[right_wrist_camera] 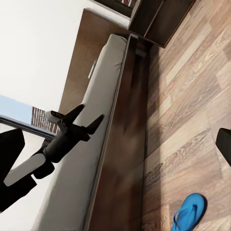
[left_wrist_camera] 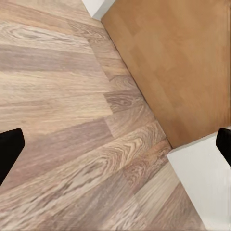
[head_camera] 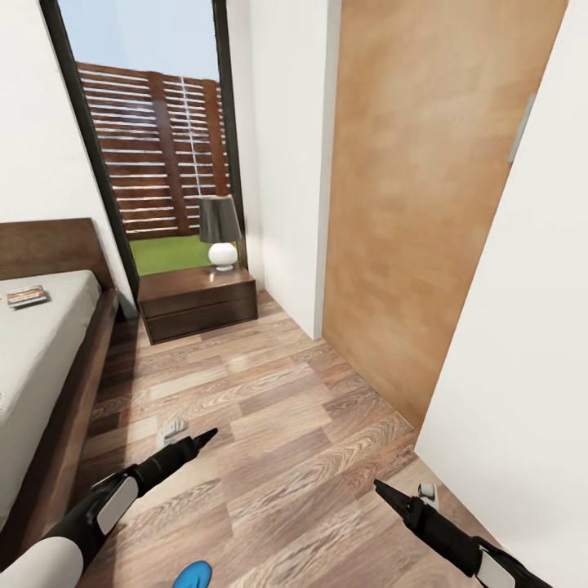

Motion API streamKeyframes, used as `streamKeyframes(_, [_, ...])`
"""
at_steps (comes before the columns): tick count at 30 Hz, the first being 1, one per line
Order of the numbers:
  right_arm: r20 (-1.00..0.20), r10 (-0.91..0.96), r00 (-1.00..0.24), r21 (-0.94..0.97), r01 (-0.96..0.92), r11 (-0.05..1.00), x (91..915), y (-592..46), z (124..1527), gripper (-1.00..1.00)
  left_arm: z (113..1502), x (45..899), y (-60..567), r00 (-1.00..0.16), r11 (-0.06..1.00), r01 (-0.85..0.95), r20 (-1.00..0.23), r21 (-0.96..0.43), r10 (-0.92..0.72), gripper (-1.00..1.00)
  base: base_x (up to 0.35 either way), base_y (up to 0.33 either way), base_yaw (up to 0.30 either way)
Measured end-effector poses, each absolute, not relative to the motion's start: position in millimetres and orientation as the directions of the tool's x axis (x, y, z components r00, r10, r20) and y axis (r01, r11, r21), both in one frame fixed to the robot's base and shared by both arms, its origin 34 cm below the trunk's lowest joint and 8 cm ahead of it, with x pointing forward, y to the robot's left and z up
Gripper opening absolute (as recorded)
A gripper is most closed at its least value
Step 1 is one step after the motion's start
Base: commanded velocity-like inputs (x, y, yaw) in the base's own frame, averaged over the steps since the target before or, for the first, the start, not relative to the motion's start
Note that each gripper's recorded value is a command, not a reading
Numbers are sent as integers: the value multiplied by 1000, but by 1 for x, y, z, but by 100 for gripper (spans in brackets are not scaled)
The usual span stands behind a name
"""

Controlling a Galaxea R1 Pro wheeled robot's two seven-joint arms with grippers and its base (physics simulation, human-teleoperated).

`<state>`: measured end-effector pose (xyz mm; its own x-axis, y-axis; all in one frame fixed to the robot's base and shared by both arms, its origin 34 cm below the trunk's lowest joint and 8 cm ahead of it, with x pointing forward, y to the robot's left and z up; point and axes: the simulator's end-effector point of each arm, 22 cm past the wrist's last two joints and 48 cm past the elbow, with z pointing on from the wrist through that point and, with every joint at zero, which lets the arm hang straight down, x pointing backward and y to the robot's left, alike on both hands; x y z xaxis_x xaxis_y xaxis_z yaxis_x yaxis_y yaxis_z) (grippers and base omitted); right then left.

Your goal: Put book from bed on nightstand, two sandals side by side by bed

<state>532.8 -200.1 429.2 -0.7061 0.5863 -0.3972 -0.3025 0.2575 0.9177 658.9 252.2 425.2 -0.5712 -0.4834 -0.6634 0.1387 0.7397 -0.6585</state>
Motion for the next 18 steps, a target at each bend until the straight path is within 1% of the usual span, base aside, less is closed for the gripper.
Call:
streamKeyframes(6, [-415,586,-696,910,-326,258,534,-200,441,100,438,655,248,-564,720,170,-666,-672,-488,100,0,0,0])
streamKeyframes(18, [-432,585,-686,901,-347,259,540,-199,466,100,446,649,250,-579,711,150,-644,-687,-501,100,0,0,0])
